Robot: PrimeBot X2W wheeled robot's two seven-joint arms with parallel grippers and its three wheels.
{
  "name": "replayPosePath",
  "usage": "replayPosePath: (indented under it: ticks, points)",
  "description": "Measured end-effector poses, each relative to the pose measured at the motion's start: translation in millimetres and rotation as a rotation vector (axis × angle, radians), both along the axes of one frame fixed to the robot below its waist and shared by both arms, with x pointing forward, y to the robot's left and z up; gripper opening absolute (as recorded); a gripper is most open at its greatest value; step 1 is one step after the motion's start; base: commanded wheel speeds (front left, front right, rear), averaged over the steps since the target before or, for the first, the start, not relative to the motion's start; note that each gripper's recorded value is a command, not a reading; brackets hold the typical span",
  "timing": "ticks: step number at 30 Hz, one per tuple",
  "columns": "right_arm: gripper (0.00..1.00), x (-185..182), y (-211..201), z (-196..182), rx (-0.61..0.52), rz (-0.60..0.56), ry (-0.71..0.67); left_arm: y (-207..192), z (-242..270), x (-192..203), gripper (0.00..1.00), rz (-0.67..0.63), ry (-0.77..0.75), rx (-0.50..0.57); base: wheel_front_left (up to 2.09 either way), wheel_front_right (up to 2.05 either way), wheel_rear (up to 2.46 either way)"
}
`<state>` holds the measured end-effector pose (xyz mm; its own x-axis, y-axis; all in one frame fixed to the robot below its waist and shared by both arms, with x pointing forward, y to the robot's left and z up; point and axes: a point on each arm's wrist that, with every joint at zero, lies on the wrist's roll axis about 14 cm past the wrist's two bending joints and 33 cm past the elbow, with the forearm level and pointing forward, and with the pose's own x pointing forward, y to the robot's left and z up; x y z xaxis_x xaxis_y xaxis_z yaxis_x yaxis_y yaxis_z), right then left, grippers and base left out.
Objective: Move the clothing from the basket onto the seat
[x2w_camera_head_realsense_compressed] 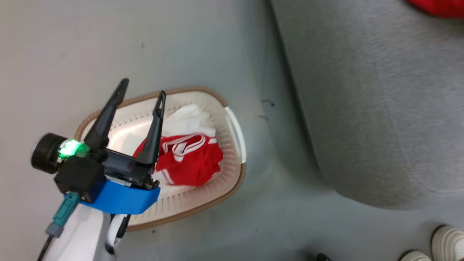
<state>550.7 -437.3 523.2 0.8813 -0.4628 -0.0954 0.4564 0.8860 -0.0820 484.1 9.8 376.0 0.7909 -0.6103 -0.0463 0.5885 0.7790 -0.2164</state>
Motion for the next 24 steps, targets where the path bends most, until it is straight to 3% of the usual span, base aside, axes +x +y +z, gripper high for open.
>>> replayPosePath:
  ticks: [6, 7, 9, 10, 11, 24]
  points:
    - [0.00, 0.7, -24.7, -88.2, 0.107, -0.123, 0.110, 28.0, -27.7, 7.7, 1.00, 0.068, 0.028, 0.028, 0.00, 0.00, 0.00]
    - [0.07, -0.1, -22.7, -104.1, 0.131, -0.130, 0.131, 31.8, -32.0, 7.7, 1.00, 0.077, 0.037, 0.034, 0.00, 0.00, 0.00]
    - [0.59, -1.6, -14.7, -132.1, 0.182, -0.141, 0.162, 37.1, -39.0, 6.2, 1.00, 0.087, 0.053, 0.045, 0.00, 0.00, 0.00]
    - [0.94, -2.8, -11.5, -142.3, 0.198, -0.145, 0.173, 39.2, -41.1, 5.5, 1.00, 0.091, 0.058, 0.050, 0.00, 0.00, 0.00]
    - [1.00, -3.9, -9.5, -148.5, 0.204, -0.147, 0.179, 40.9, -42.2, 4.9, 1.00, 0.094, 0.062, 0.054, 0.00, 0.00, 0.00]
    - [1.00, -24.0, 13.4, -124.1, 0.158, -0.073, 0.180, 30.9, 2.8, 0.6, 1.00, 0.107, 0.012, 0.007, 0.00, 0.00, 0.00]
